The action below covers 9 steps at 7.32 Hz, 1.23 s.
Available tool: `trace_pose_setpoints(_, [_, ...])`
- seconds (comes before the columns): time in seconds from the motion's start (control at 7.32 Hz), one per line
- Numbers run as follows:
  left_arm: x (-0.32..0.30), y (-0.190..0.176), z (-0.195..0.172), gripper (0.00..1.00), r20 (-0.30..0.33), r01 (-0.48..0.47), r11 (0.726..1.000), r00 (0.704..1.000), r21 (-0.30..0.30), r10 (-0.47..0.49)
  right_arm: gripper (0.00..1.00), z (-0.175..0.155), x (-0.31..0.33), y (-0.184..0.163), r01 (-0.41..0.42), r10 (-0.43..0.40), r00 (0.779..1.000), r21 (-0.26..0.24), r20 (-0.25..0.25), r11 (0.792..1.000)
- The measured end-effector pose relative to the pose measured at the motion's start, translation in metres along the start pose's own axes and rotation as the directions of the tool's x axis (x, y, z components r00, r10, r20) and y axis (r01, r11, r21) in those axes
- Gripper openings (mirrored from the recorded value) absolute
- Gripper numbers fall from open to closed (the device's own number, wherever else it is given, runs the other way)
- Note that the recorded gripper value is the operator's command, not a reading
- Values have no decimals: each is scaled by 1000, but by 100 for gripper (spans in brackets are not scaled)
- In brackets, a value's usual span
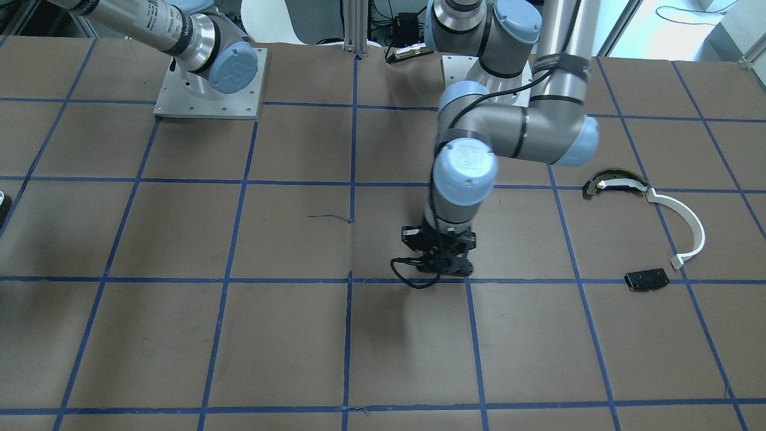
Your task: Place bearing gear from tray to pile
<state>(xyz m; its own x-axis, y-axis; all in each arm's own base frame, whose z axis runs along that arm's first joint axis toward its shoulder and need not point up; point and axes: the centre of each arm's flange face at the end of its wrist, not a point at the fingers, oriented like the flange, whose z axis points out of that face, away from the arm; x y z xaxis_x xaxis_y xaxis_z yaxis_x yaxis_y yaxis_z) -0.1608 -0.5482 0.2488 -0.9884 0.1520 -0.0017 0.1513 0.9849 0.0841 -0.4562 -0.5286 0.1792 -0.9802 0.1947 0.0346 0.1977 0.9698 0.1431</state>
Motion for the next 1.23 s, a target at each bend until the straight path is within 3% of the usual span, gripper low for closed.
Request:
trace_pose_setpoints(0.27, [-141, 19, -17, 0, 1, -123, 992, 992, -20, 123, 0, 0, 0, 0, 1, -1, 1000, 0, 2, 1000])
trace_pose_setpoints(0.55, [-273, 64, 0, 0, -73, -179, 984, 982, -26, 176, 0, -10, 1, 0, 1, -1, 1000, 8, -4, 1000])
trace_pose_setpoints(0.68, [-311, 84, 16, 0, -127, -183, 983, 975, -6, 181, 0, -26, -2, 1, 2, -2, 1000, 21, -12, 1000])
trace_pose_setpoints(0.96, [-341, 98, 35, 3, -150, -180, 984, 972, 16, 180, 0, -88, -55, -2, 16, -15, 1000, 47, -27, 999])
trace_pose_setpoints(1.09, [-347, 98, 44, 75, -146, -179, 984, 973, 18, 180, 0, -117, -113, -10, 16, -15, 999, 51, -31, 999])
trace_pose_setpoints(1.23, [-351, 97, 51, 100, -147, -176, 984, 973, 17, 177, 0, -135, -188, -20, -3, 4, 1000, 52, -21, 999])
